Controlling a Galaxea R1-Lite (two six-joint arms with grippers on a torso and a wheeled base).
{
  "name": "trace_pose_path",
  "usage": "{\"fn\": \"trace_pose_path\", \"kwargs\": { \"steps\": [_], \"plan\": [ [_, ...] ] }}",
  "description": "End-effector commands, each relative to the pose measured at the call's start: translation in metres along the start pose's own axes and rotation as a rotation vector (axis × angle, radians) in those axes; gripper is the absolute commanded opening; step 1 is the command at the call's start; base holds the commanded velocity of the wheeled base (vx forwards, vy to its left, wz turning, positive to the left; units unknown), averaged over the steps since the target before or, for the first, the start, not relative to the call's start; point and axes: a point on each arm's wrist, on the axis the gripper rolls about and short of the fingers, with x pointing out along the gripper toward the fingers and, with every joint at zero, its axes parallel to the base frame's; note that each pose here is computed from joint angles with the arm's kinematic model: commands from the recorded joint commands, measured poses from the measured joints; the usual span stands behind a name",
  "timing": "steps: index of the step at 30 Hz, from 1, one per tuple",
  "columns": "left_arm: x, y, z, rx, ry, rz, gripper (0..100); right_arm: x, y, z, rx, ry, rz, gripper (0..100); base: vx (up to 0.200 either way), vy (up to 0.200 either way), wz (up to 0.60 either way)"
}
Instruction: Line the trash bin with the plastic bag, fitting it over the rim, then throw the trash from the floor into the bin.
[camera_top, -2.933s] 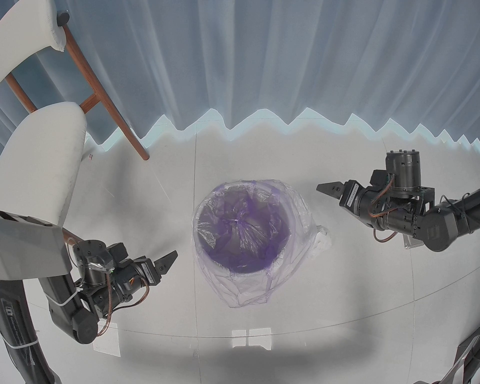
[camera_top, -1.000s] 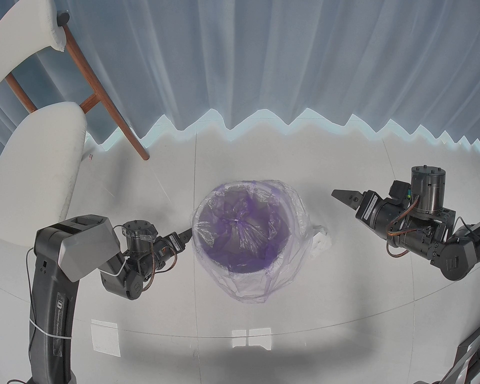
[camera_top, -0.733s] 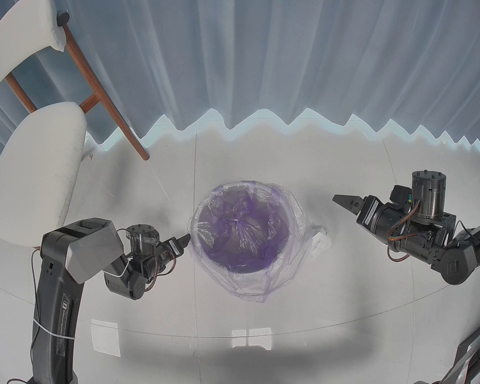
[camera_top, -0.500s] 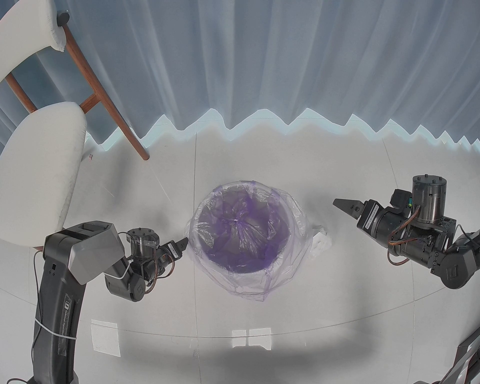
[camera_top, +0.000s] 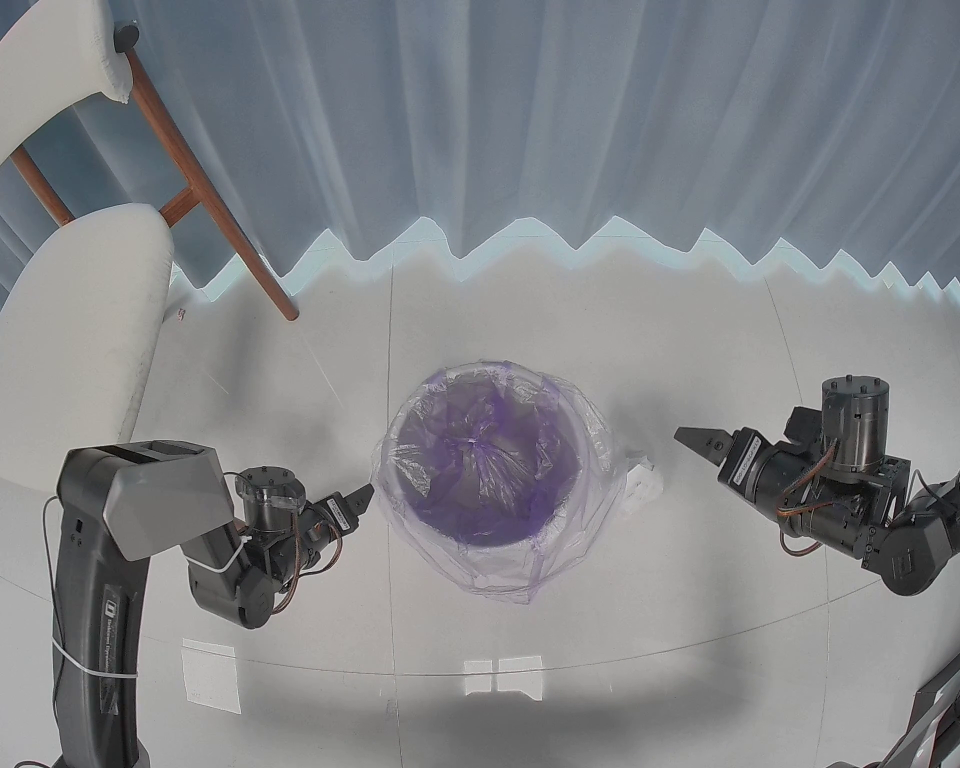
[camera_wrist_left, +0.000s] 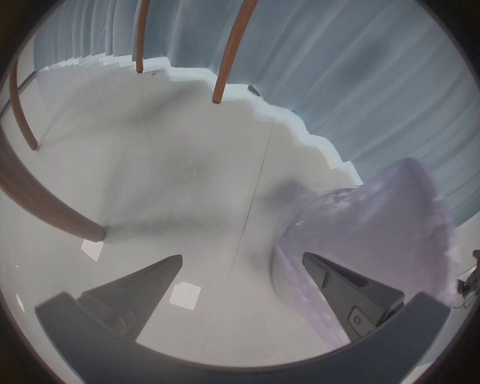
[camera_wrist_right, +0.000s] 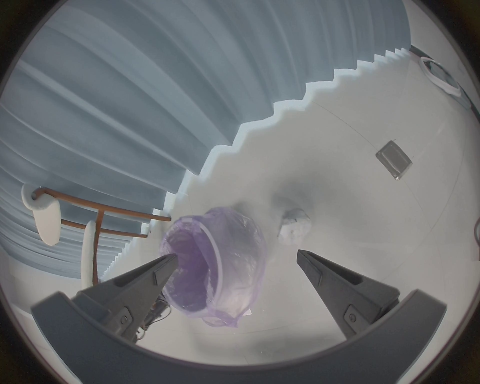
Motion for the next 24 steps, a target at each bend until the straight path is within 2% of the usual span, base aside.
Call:
{"fn": "trace_pose_path", "kwargs": {
  "steps": [1,4,5,8,12,18,24],
  "plan": [
    [-0.075,-0.034,0.032,0.012,-0.094,-0.113,100,0.002,-0.025,-0.031,-0.014,0.115,-0.109,100,0.000,0.000,0.00],
    [-0.116,-0.038,0.036,0.014,-0.102,-0.165,100,0.017,-0.038,-0.048,-0.031,0.186,-0.169,100,0.000,0.000,0.00],
    [-0.120,-0.038,0.037,0.015,-0.103,-0.172,100,0.018,-0.040,-0.049,-0.033,0.192,-0.173,100,0.000,0.000,0.00],
    [-0.166,-0.040,0.046,0.011,-0.105,-0.203,100,0.036,-0.046,-0.062,-0.048,0.244,-0.206,100,0.000,0.000,0.00],
    [-0.206,-0.044,0.067,-0.016,-0.184,-0.259,100,0.062,-0.049,-0.081,-0.081,0.302,-0.224,100,0.000,0.000,0.00],
    [-0.250,-0.049,0.071,-0.019,-0.245,-0.301,100,0.100,-0.043,-0.090,-0.139,0.270,-0.168,100,0.000,0.000,0.00],
    [-0.276,-0.040,0.072,-0.022,-0.296,-0.273,100,0.139,-0.043,-0.100,-0.206,0.270,-0.148,100,0.000,0.000,0.00]
  ]
}}
